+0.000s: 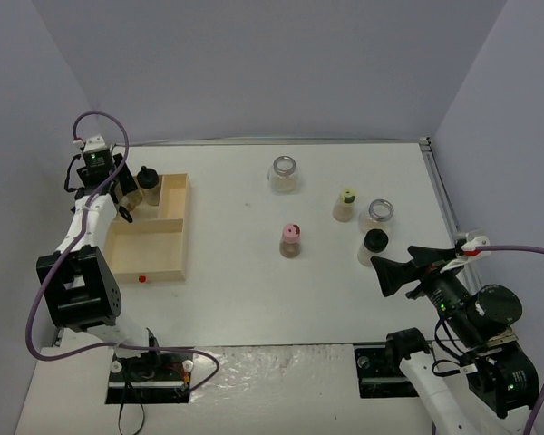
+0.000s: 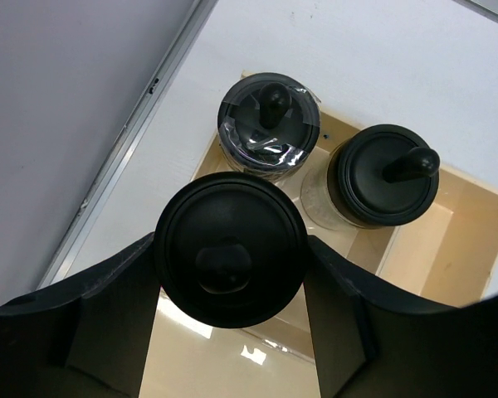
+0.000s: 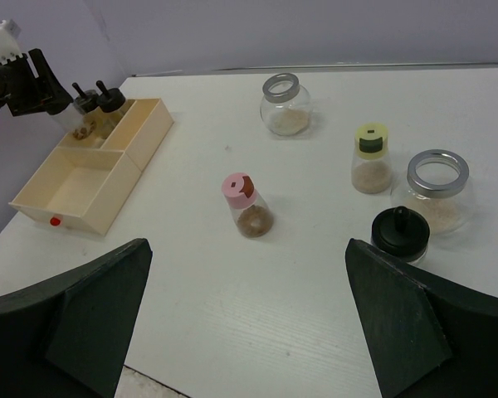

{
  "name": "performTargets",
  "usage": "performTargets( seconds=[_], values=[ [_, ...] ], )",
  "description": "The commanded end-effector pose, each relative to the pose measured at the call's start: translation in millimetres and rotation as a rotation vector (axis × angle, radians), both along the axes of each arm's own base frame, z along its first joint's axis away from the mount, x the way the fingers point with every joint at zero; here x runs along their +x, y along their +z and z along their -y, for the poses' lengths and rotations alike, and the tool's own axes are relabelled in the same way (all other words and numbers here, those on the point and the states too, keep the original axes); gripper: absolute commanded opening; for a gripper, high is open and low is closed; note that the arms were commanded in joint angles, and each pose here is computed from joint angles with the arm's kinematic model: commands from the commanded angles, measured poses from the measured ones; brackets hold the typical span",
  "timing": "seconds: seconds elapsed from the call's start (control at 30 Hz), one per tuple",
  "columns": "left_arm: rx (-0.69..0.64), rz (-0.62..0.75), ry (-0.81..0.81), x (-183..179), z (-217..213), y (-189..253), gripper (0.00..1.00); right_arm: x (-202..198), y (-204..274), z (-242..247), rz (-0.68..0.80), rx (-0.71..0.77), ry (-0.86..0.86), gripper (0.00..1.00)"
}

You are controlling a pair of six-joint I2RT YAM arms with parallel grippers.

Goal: Organize the condiment bottles

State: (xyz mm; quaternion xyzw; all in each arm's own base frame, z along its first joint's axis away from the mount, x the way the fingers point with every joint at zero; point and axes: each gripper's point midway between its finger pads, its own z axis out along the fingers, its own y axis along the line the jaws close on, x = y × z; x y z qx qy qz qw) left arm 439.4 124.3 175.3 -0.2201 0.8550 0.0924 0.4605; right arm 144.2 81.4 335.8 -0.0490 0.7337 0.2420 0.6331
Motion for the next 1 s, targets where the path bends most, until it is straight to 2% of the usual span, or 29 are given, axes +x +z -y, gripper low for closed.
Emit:
performTargets(
  seconds=[0.0,0.17,0.27,0.33,0.6,0.77,0.87,0.97],
  values=[
    [0.064,0.133,0.023,17,-14,30,0.0,4,17,-4,0.071,0.012,0.02,1.0],
    [0.056,0.093,0.028,18,-16,12,0.0,4,15,-4,0.069,0.013,0.02,1.0],
    [0.051,0.084,0.028,19,-16,7,0.06,5,13,-4,0.065,0.014,0.019,1.0],
    [0.052,0.07,0.034,18,-17,1,0.18,5,12,-4,0.06,0.014,0.019,1.0],
    [0.059,0.009,0.068,11,-23,-22,0.48,9,4,-2,0.039,0.016,-0.001,1.0],
    [0.048,-0.012,0.064,9,-21,-31,0.71,17,-1,5,0.01,0.026,-0.06,1.0],
    [0.036,-0.013,0.069,9,-20,-31,0.88,27,-9,9,-0.034,0.029,-0.103,1.0],
    [0.022,-0.019,0.078,6,-19,-31,0.96,39,-22,16,-0.098,0.057,-0.175,1.0]
  ],
)
